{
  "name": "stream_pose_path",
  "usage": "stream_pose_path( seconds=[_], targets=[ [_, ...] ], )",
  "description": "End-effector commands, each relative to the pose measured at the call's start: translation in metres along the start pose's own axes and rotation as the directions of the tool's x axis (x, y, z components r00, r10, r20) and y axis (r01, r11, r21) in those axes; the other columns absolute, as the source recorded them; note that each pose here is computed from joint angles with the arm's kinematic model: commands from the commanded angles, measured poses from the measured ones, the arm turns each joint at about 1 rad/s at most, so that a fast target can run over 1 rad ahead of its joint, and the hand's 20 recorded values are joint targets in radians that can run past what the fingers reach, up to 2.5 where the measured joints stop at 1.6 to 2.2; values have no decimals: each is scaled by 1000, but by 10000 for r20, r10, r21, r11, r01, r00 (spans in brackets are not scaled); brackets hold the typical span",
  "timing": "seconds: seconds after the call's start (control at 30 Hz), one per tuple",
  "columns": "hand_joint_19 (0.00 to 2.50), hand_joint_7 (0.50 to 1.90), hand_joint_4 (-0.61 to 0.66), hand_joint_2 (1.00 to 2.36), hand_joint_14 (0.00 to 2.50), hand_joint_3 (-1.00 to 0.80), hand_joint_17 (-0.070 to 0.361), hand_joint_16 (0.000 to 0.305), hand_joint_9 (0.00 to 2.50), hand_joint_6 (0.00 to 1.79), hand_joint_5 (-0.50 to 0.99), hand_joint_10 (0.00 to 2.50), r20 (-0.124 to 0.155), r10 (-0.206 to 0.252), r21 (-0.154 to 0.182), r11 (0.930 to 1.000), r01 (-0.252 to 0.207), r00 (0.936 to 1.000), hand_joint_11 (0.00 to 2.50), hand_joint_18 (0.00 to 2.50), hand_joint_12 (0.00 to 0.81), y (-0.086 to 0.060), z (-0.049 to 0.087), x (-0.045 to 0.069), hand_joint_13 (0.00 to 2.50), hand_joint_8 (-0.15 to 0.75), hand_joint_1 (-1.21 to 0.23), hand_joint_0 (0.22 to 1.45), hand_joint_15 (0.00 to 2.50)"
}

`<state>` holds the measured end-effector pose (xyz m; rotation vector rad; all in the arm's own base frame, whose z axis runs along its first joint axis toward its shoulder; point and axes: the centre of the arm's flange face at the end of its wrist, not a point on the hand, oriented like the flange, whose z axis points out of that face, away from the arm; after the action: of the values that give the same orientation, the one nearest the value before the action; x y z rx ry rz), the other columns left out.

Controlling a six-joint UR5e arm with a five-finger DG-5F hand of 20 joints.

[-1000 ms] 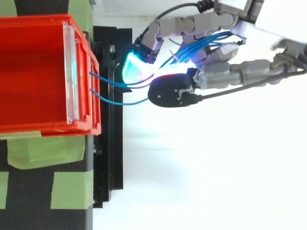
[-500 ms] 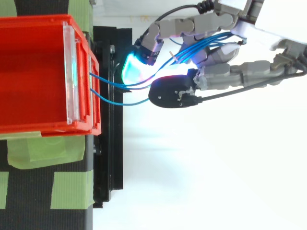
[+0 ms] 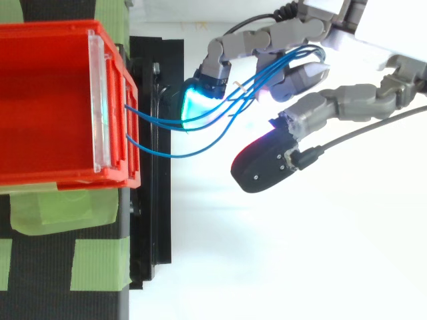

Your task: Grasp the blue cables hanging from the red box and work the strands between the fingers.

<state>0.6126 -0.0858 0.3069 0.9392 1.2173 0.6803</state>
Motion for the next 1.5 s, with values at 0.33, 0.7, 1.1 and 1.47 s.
stream_pose_path(
  seconds=[0.33, 0.7, 1.1, 1.47],
  targets=[
    [934, 1249, 278, 1009, 2500, -781, 120, 54, 663, 18, 505, 2500, 7, -25, -12, 10000, 25, 10000, 2385, 967, 475, 0, 0, 0, 575, 378, -695, 864, 1604],
    [863, 1255, 285, 1006, 2500, -871, 122, 54, 651, 18, 502, 2500, 581, -196, 313, 9994, 178, 9981, 2387, 974, 478, -3, 0, -6, 592, 382, -679, 832, 1574],
    [852, 1255, 285, 1003, 2500, -910, 122, 54, 645, 18, 502, 2500, 1009, -535, 109, 9986, 527, 9935, 2380, 985, 479, 0, 4, -9, 599, 383, -665, 829, 1585],
    [903, 1277, 280, 1008, 2500, -826, 117, 52, 645, 17, 502, 2500, 1126, -912, 33, 9958, 914, 9895, 2362, 1015, 481, 2, 6, -9, 613, 386, -690, 888, 1599]
  ],
)
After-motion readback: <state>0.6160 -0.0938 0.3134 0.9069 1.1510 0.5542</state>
